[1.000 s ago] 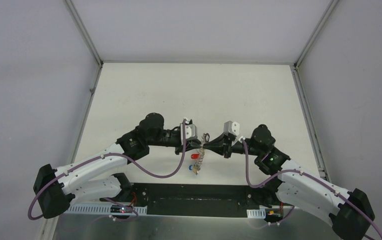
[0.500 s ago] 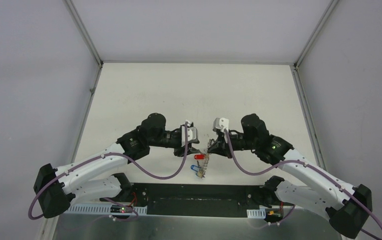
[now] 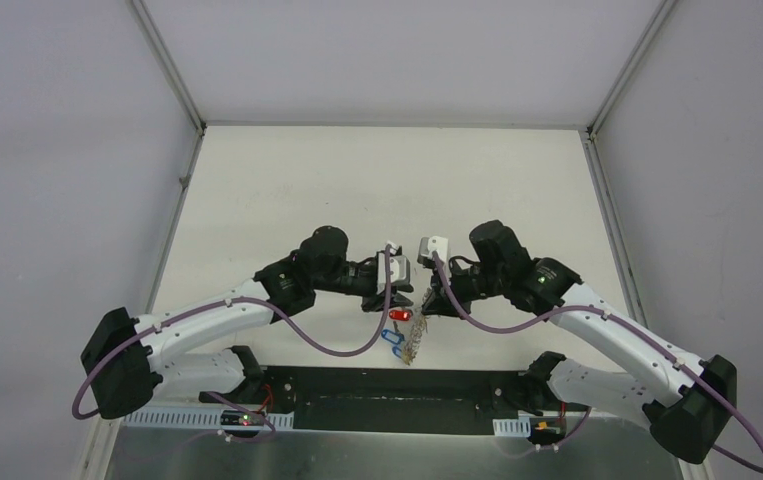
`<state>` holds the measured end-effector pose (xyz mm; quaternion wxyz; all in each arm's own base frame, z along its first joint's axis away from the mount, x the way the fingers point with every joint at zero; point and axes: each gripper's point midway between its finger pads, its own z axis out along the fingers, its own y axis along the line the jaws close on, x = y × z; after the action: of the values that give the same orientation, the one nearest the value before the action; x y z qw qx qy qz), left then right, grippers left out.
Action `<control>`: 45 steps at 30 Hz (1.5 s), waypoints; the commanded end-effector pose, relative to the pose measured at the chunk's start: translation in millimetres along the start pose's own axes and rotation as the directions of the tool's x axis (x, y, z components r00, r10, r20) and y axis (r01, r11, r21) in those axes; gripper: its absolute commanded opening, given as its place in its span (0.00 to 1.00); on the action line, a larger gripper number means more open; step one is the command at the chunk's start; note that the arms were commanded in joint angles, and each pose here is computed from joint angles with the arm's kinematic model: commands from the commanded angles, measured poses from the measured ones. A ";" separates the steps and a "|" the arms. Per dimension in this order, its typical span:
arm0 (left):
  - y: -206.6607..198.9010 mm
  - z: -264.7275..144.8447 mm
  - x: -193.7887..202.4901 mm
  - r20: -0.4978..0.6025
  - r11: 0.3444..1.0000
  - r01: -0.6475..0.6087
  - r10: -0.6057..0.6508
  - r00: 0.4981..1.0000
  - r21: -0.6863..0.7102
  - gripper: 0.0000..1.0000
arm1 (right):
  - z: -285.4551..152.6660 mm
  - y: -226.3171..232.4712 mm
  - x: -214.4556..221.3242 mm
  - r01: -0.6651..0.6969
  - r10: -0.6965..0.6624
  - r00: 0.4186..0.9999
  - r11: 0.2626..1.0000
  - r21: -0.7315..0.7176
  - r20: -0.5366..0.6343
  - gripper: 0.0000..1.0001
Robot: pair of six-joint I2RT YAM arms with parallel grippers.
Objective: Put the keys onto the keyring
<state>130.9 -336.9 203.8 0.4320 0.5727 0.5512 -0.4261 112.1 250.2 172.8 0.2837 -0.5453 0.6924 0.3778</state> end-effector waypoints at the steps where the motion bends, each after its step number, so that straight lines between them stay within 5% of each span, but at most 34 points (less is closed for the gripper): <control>1: -10.3 10.3 -18.6 0.072 0.997 -0.032 0.027 0.997 0.068 0.32 | -7.2 5.6 -28.0 0.050 -0.049 0.996 0.999 -0.019 0.078 0.00; 7: -17.5 16.3 -10.0 0.064 0.995 -0.022 0.016 0.998 0.100 0.34 | -7.1 3.8 -27.6 0.051 -0.051 0.995 0.999 -0.006 0.081 0.00; 21: -23.2 23.4 3.9 0.026 0.993 0.003 -0.006 1.000 0.119 0.22 | -6.7 3.4 -29.7 0.045 -0.045 0.994 0.999 0.000 0.098 0.00; 26: -22.8 23.7 4.4 0.018 0.993 -0.013 0.011 1.000 0.115 0.00 | -6.5 3.4 -28.9 0.040 -0.039 0.995 0.999 -0.001 0.096 0.00; 30: -19.2 21.6 3.3 0.018 0.996 -0.011 0.009 1.000 0.085 0.00 | -6.2 0.4 -28.1 0.033 -0.034 0.995 0.999 0.016 0.093 0.00; 36: -7.0 14.3 -6.1 0.075 1.000 0.012 -0.010 0.997 -0.024 0.00 | -12.6 -11.0 -33.4 0.029 -0.044 0.991 0.993 0.111 0.130 0.55; 45: -5.5 -3.0 -38.5 0.313 0.993 -0.039 0.072 0.947 -0.111 0.00 | -30.0 -10.6 -51.5 0.032 -0.103 0.930 0.979 0.201 0.352 0.56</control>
<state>122.1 -338.9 180.1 0.4616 0.5285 0.5582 -0.4428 126.2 247.3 200.9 0.4002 -0.4954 0.6738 0.3747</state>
